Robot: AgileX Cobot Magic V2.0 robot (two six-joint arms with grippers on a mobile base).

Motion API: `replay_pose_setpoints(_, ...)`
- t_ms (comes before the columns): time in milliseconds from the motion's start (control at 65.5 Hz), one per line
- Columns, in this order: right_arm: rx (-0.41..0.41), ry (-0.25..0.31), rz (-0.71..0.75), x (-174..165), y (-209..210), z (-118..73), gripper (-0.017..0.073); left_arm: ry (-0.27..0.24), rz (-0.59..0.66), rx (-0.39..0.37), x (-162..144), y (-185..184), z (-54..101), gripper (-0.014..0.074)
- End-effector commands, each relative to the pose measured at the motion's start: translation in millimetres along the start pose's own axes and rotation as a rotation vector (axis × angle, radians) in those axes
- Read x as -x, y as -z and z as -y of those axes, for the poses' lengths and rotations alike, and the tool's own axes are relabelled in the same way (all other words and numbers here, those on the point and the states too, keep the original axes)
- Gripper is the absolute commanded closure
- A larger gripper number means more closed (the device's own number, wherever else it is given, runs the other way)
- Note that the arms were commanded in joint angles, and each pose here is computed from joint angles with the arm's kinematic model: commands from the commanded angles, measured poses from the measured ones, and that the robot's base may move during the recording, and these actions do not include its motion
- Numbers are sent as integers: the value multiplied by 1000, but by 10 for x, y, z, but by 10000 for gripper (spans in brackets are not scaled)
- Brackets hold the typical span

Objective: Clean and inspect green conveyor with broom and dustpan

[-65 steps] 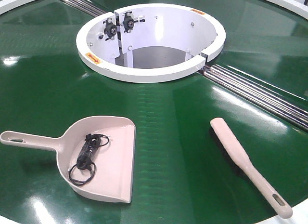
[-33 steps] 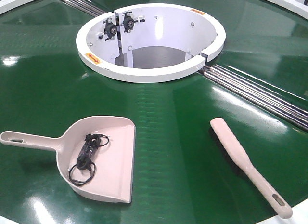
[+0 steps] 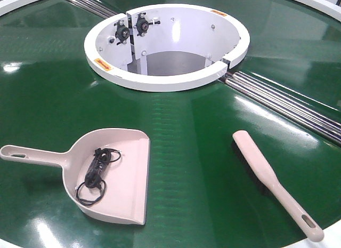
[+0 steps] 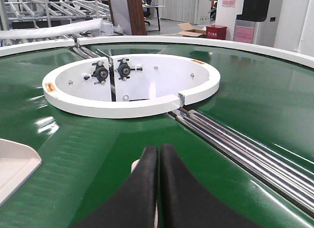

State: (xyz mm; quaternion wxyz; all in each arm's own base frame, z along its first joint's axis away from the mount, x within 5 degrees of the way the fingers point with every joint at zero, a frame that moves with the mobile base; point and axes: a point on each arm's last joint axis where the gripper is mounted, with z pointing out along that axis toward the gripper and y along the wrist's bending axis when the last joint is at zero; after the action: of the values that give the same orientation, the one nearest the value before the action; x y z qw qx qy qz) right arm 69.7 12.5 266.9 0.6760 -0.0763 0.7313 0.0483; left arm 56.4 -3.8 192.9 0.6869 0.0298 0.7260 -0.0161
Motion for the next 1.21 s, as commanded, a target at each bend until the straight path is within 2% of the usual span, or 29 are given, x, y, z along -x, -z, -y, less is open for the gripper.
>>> replay_pose_setpoints(0, -9, 5, 90, 156, 9, 10, 568, 9, 69, 3, 34, 7, -2, 600)
replay_pose_setpoints(825, -9, 5, 90, 156, 9, 10, 568, 9, 69, 3, 34, 7, -2, 600)
replay_pose_setpoints(901, -16, 50, 87, 154, 9, 14, 568, 9, 69, 3, 34, 7, -2, 600)
replay_pose_setpoints(917, -21, 74, 83, 150, 10, 17, 568, 9, 69, 3, 34, 7, -2, 600)
replay_pose_setpoints(962, -37, 96, 82, 150, 11, 28, 568, 9, 69, 3, 34, 7, -2, 600)
replay_pose_setpoints(1100, -151, 39, 82, 144, 31, 108, 568, 9, 69, 3, 34, 7, -2, 600)
replay_pose_setpoints(1192, -194, 40, 91, 34, 53, 129, 568, 9, 69, 3, 34, 7, -2, 600)
